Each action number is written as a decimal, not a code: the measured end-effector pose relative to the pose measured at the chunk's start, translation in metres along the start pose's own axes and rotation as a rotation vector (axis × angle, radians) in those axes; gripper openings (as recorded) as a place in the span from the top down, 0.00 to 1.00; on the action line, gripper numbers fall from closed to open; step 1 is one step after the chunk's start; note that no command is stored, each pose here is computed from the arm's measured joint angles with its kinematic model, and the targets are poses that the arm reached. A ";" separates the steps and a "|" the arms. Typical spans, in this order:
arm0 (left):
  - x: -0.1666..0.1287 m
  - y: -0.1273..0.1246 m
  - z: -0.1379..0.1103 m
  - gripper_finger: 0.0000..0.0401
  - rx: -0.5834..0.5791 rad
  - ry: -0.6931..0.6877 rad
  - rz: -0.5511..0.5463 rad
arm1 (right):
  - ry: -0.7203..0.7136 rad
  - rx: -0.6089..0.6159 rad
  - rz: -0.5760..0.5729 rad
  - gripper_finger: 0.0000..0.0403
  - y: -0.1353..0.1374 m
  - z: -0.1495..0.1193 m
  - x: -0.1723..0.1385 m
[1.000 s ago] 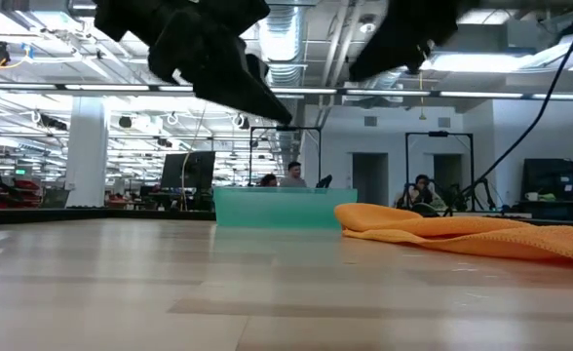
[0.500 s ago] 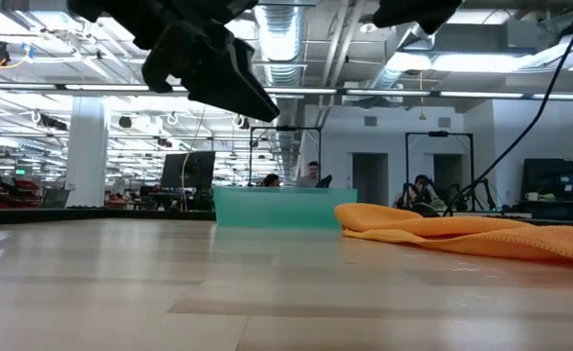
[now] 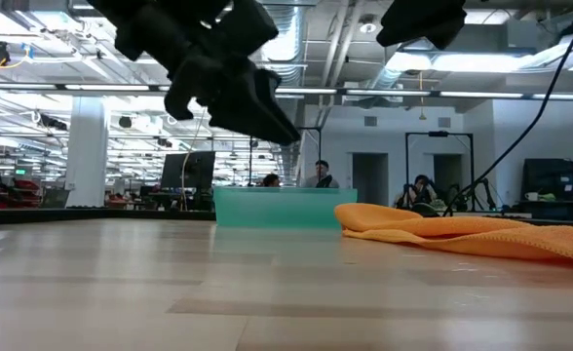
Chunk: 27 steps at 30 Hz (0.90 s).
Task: Roll microfiber towels into tight, uniform cylinder then place into a basket
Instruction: Roll the yellow microfiber cloth
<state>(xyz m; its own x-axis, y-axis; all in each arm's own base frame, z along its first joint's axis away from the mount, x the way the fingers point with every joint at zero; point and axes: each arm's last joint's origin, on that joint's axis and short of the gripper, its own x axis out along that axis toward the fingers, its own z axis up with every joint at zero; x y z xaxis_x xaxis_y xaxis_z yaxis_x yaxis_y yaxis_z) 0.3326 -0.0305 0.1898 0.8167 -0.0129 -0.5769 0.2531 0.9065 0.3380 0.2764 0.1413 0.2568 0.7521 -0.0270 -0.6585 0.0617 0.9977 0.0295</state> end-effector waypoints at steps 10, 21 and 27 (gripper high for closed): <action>0.004 0.006 -0.007 0.66 -0.069 0.023 0.005 | 0.006 -0.003 -0.012 0.71 -0.003 0.001 0.001; 0.026 0.005 -0.025 0.66 0.004 0.098 -0.007 | 0.025 -0.010 -0.022 0.71 -0.005 -0.001 0.002; 0.041 0.013 -0.045 0.66 0.002 0.151 0.002 | 0.032 -0.013 -0.025 0.71 -0.005 -0.002 0.002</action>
<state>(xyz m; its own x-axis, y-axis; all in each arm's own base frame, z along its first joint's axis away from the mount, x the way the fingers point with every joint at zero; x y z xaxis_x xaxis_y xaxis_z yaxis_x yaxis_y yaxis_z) 0.3462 0.0002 0.1374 0.7298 0.0527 -0.6816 0.2528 0.9056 0.3406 0.2761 0.1362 0.2541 0.7291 -0.0501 -0.6825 0.0714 0.9974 0.0030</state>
